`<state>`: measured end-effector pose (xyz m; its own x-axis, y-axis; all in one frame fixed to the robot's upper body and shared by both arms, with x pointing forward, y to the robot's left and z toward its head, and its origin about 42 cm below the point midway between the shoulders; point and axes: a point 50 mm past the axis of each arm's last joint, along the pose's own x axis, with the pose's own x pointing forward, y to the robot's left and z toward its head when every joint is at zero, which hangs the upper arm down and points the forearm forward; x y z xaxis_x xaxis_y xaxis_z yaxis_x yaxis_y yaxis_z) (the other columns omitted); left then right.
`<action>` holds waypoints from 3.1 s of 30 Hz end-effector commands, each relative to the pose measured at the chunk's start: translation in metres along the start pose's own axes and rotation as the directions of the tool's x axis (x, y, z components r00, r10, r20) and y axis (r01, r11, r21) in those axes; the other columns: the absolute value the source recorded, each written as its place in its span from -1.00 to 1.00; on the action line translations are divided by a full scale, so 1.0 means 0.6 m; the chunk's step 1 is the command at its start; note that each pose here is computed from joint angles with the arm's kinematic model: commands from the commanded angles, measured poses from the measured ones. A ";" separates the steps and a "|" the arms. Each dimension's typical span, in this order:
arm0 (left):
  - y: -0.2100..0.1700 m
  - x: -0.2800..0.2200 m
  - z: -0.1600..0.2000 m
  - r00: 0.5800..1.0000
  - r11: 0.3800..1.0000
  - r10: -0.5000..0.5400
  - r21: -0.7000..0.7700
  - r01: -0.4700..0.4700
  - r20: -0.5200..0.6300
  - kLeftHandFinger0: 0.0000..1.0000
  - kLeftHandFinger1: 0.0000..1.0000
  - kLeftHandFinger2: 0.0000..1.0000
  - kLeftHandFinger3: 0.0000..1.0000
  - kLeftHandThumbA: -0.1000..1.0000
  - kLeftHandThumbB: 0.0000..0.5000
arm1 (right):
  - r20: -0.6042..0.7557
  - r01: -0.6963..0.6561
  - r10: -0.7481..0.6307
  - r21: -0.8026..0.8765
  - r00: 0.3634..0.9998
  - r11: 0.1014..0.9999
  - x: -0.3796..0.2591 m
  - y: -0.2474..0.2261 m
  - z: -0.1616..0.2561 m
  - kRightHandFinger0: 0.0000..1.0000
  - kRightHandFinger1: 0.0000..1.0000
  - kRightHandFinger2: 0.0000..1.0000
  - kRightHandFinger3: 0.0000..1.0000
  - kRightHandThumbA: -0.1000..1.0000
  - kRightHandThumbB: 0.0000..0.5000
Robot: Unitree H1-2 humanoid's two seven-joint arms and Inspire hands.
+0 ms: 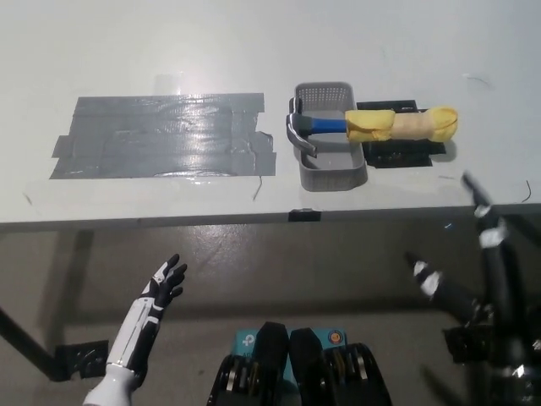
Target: The robot picks the hammer placed on top of the gray container with right hand and places it on the grey area of the desk
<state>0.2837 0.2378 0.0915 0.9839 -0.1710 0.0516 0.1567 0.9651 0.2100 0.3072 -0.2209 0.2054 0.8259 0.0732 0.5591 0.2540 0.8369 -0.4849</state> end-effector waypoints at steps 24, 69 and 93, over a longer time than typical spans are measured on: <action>-0.030 -0.022 0.028 0.994 0.999 -0.029 -0.040 0.033 0.102 1.00 1.00 1.00 1.00 1.00 -0.51 | -0.194 -0.348 0.289 -0.533 0.938 0.771 0.357 0.007 0.054 1.00 1.00 1.00 1.00 0.95 0.72; -0.024 -0.015 0.016 0.995 0.999 -0.033 -0.012 0.035 0.098 1.00 1.00 1.00 1.00 1.00 -0.56 | -0.362 -0.533 0.394 -0.497 0.844 0.685 0.425 0.097 0.003 1.00 1.00 1.00 1.00 1.00 0.83; -0.022 -0.006 0.020 0.993 0.999 -0.033 -0.009 0.034 0.113 1.00 1.00 1.00 1.00 1.00 -0.60 | -0.364 -0.490 0.332 -0.560 0.870 0.669 0.445 0.126 -0.019 1.00 1.00 1.00 1.00 0.68 0.59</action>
<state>0.2722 0.2204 0.0927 0.9717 -0.2146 0.0991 0.1938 0.9632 0.1862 0.5385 -0.1598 0.2617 0.9850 0.1219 -0.1221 -0.1474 0.2262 -0.9629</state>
